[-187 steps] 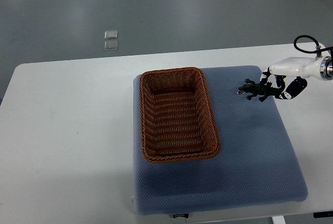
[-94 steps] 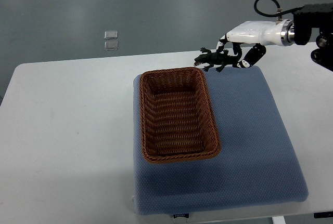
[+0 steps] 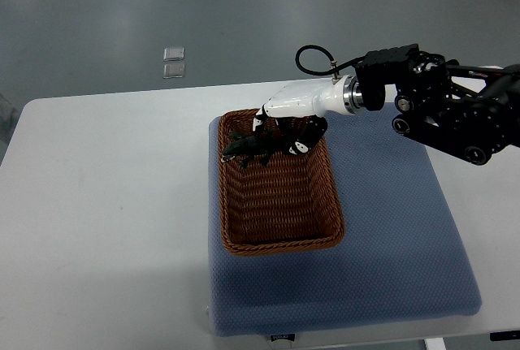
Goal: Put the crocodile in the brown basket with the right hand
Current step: 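Lift the crocodile with the right hand and carry it over the basket, then lower the crocodile into the basket and open the right hand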
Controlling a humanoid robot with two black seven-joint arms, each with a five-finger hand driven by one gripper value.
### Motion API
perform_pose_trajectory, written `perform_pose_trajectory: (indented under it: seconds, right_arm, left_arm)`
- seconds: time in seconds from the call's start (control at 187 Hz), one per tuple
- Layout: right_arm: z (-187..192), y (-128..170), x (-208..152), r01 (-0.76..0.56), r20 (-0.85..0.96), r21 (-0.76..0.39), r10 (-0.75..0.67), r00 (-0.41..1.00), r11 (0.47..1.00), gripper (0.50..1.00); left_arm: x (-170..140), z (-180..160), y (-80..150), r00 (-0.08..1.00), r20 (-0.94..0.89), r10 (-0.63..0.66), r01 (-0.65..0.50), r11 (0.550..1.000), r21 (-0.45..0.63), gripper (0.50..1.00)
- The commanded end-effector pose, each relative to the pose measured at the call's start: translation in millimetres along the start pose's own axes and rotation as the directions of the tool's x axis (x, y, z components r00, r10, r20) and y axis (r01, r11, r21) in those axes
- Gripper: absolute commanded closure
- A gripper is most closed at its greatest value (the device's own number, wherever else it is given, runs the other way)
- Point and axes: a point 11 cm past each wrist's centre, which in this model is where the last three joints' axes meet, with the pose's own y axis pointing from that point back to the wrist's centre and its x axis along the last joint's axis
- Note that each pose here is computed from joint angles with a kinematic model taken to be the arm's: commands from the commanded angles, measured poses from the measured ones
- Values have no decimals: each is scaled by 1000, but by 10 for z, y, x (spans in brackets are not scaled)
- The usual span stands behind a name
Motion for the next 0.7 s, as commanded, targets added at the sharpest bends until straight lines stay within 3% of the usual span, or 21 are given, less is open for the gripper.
perform_pose_trajectory:
  seconds: [0.0, 0.176, 0.363, 0.475, 0.694]
  right_arm:
    - [-25, -40, -61, 8, 9, 7, -8, 1000, 1000, 967]
    - [37, -52, -192, 24, 33, -16, -24, 999, 1000, 865]
    - [50, -54, -259, 32, 44, -18, -31, 999, 999, 848]
    - [49, -54, -256, 30, 46, -17, -29, 999, 999, 746]
    - [65, -37, -237, 28, 46, -22, -27, 999, 999, 683]
  left_arm:
    - [0, 3, 0, 1000, 0, 0, 0, 1000, 0, 500]
    - [0, 3, 0, 1000, 0, 0, 0, 1000, 0, 500]
    - [0, -6, -1, 1000, 0, 0, 0, 1000, 1, 500]
    - [0, 3, 0, 1000, 0, 0, 0, 1000, 0, 500]
    - [0, 4, 0, 1000, 0, 0, 0, 1000, -2, 500]
